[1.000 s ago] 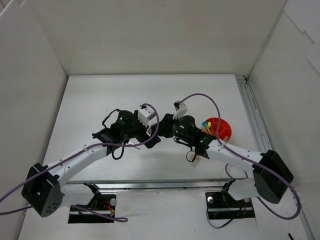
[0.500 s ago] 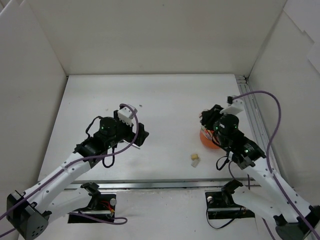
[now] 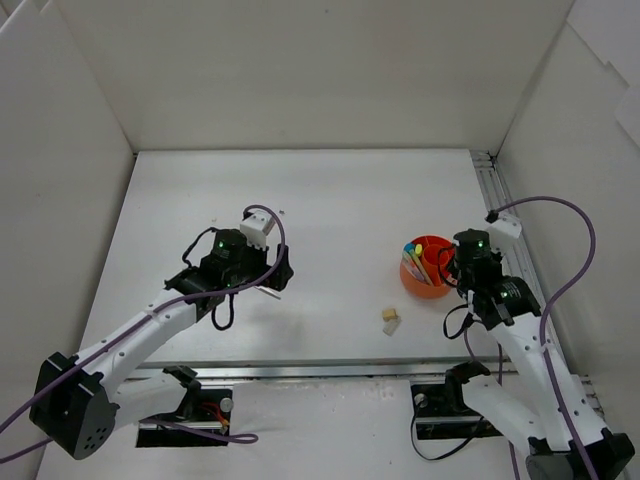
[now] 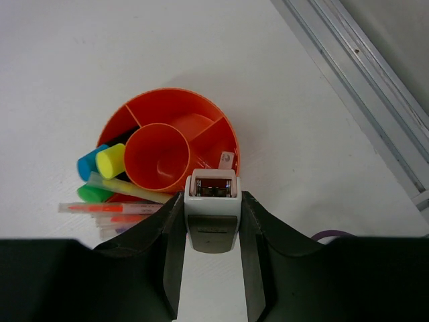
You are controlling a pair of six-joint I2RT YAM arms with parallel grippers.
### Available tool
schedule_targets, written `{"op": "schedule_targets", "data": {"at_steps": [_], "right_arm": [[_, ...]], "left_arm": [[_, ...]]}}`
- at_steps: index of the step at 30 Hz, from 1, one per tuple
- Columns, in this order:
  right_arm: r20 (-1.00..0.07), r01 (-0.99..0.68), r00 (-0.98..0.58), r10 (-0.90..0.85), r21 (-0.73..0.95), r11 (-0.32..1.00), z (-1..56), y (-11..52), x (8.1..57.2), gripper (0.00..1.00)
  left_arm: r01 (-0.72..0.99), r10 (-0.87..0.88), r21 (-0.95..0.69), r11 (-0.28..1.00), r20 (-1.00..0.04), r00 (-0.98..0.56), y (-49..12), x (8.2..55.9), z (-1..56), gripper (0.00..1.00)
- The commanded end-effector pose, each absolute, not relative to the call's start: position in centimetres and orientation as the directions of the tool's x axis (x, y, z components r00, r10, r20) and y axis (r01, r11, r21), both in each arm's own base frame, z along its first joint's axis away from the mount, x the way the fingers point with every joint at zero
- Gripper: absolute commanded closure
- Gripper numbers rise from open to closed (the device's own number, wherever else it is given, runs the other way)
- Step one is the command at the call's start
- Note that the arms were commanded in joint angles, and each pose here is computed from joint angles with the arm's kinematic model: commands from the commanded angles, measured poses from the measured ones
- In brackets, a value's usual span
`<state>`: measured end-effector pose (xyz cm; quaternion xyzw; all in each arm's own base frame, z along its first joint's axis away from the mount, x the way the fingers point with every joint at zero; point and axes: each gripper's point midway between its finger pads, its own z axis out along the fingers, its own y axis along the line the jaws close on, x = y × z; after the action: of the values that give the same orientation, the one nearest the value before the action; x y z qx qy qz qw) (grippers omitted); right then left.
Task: Sort the stationery into containers
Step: Place the stationery in the storage box.
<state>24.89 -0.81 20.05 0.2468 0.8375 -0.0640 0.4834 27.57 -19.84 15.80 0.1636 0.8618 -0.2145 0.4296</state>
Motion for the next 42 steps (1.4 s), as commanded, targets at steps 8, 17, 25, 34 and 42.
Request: {"op": "schedule_targets", "data": {"at_steps": [8, 17, 25, 34, 42], "right_arm": [[-0.743, 0.519, -0.469, 0.477, 0.204, 0.830, 15.7, -1.5, 28.7, 1.00], [-0.659, 0.522, -0.485, 0.575, 0.309, 0.795, 13.2, -1.9, 29.7, 1.00], [-0.620, 0.546, -0.499, 0.605, 0.317, 0.775, 11.6, -2.0, 30.1, 0.90], [-0.650, 0.530, -0.450, 0.612, 0.357, 0.769, 13.4, -1.9, 29.8, 0.53], [-0.736, 0.446, -0.400, 0.546, 0.364, 0.818, 17.9, -1.6, 29.0, 0.33]], "left_arm": [[0.445, 0.028, -0.268, 0.854, -0.832, -0.554, -19.3, 28.6, 17.5, 0.01], [0.444, 0.032, -0.268, 0.855, -0.828, -0.561, -19.3, 29.0, 17.3, 0.00], [0.426, 0.029, -0.265, 0.865, -0.822, -0.569, -18.8, 29.1, 17.1, 0.00], [0.430, 0.027, -0.264, 0.863, -0.827, -0.562, -18.6, 28.8, 17.4, 0.00], [0.440, 0.020, -0.275, 0.855, -0.829, -0.558, -18.7, 28.4, 17.8, 0.01]]}}
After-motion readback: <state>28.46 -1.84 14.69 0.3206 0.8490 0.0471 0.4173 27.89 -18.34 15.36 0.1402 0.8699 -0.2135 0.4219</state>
